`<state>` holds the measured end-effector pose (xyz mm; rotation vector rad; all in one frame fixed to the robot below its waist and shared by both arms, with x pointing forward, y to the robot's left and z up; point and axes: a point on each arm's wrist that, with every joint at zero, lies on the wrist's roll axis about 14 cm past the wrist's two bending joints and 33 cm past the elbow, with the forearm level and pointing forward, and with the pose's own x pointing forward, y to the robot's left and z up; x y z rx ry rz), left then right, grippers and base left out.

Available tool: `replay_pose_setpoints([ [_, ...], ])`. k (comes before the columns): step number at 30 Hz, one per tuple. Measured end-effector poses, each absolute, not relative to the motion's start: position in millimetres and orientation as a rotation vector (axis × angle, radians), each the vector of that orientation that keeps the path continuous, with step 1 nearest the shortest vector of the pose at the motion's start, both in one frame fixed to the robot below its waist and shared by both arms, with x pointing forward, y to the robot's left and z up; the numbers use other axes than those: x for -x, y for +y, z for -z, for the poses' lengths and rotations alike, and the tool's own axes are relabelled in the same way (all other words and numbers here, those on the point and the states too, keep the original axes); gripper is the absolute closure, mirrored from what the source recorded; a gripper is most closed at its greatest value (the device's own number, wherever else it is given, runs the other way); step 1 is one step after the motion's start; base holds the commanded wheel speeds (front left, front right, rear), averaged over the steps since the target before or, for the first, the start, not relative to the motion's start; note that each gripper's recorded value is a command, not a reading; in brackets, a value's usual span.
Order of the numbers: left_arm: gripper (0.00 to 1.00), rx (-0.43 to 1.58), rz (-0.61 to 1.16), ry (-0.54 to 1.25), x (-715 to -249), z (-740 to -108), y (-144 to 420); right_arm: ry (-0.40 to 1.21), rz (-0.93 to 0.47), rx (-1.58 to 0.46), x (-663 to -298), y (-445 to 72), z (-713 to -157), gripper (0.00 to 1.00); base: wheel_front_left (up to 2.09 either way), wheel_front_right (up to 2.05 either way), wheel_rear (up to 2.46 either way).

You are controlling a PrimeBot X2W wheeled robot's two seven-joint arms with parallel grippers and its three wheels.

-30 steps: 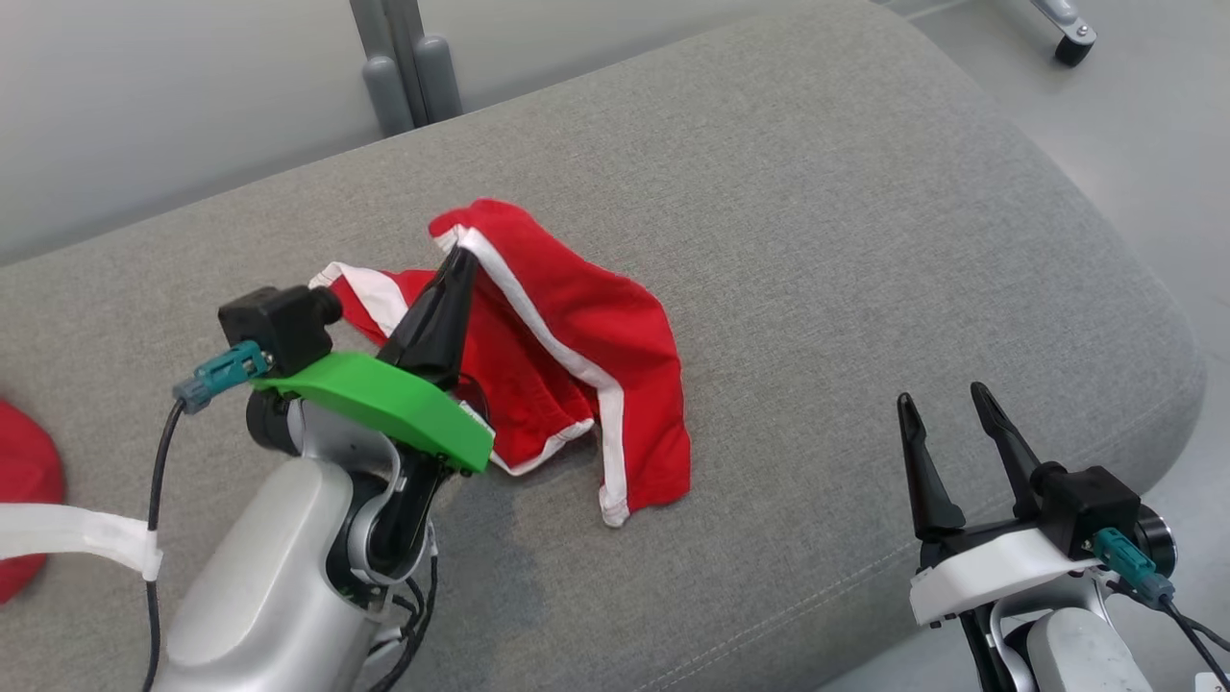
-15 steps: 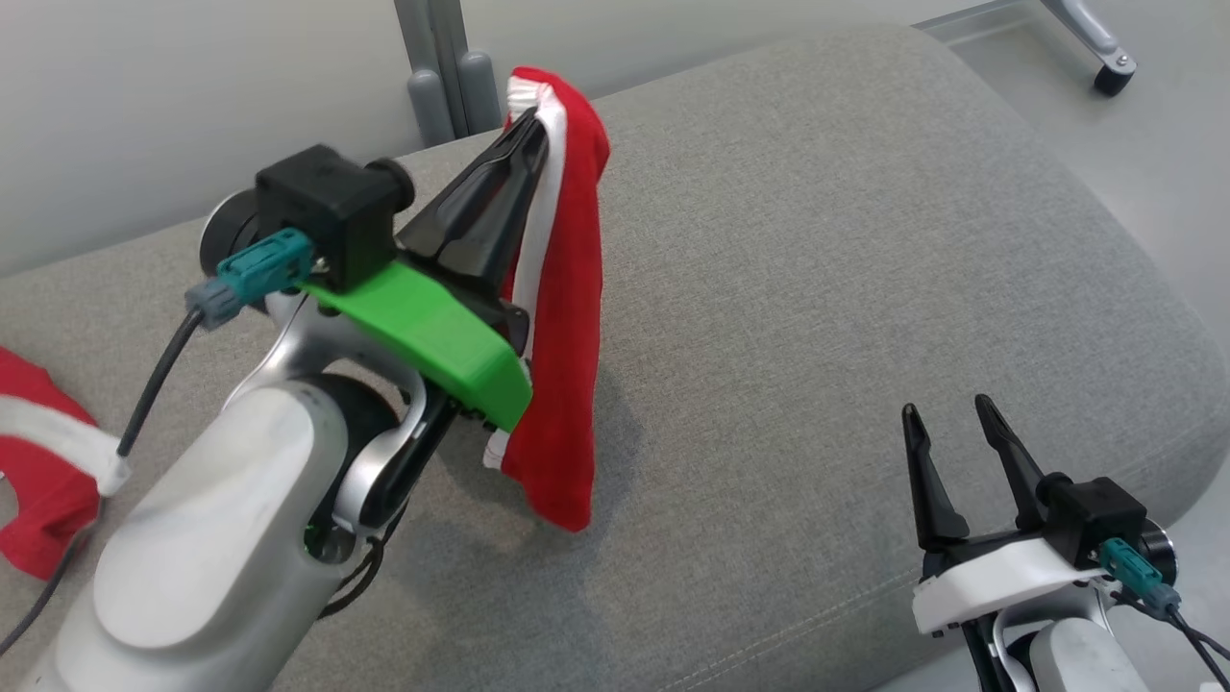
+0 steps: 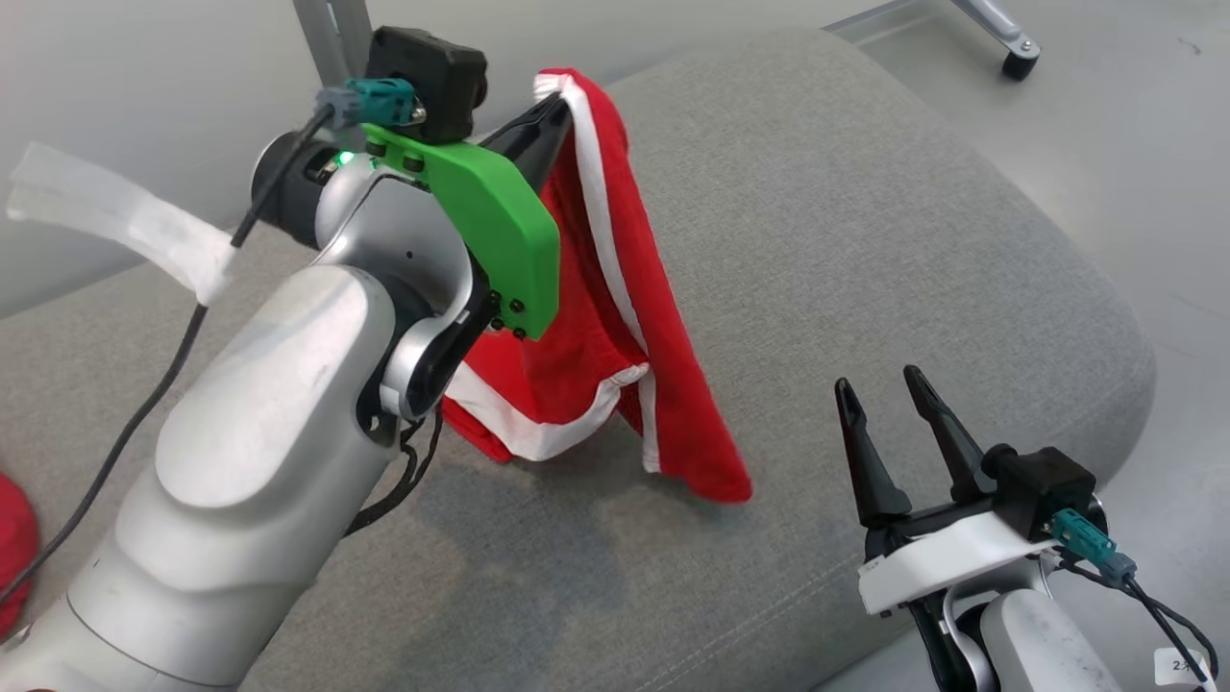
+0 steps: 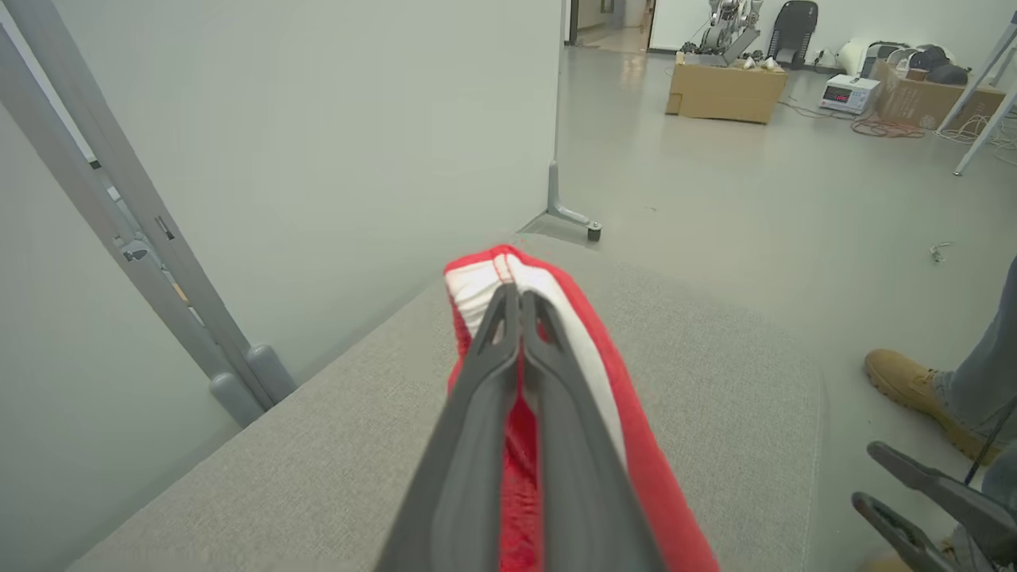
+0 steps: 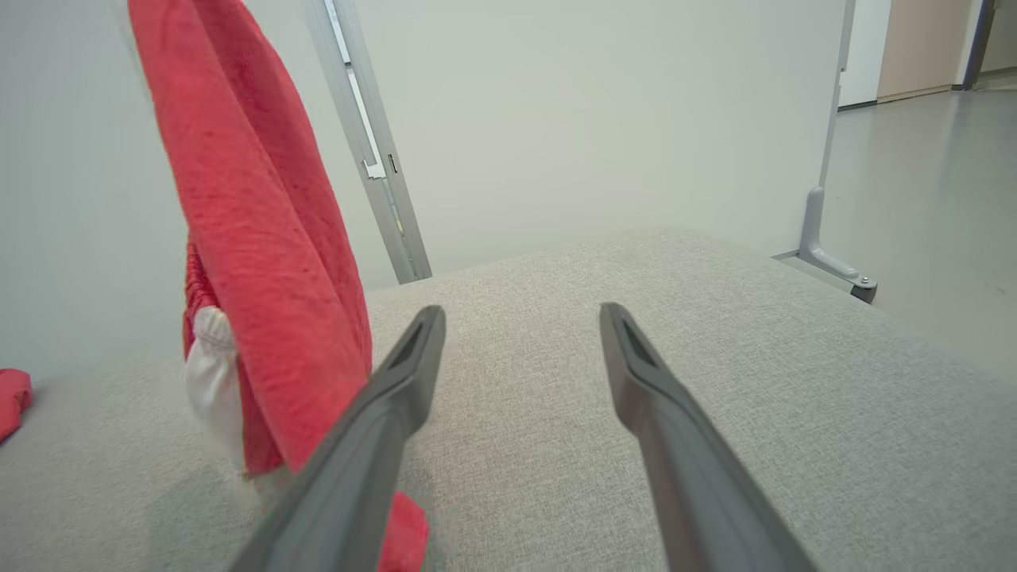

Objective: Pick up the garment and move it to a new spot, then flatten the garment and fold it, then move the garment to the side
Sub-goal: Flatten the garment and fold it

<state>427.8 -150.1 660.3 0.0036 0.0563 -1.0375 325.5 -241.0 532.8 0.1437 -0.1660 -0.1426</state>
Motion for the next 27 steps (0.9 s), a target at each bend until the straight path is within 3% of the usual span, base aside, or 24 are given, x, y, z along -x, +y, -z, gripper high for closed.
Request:
replay_pose_setpoints([
  [6,1.0,-0.012,0.945,0.298,-458.2,-586.8,-137.6,-0.154,0.187,-0.157,-321.6,-253.1,-528.3,0.0,0.0,0.0,0.0],
  [15,1.0,-0.069,0.654,0.529,-524.1,-491.9,-57.0,-0.122,0.217,-0.155,-320.9,-260.6,-519.5,0.0,0.0,0.0,0.0],
  [27,1.0,0.043,0.54,0.585,-511.3,-439.8,14.7,-0.1,0.207,-0.131,-322.3,-258.2,-513.6,0.0,0.0,0.0,0.0],
])
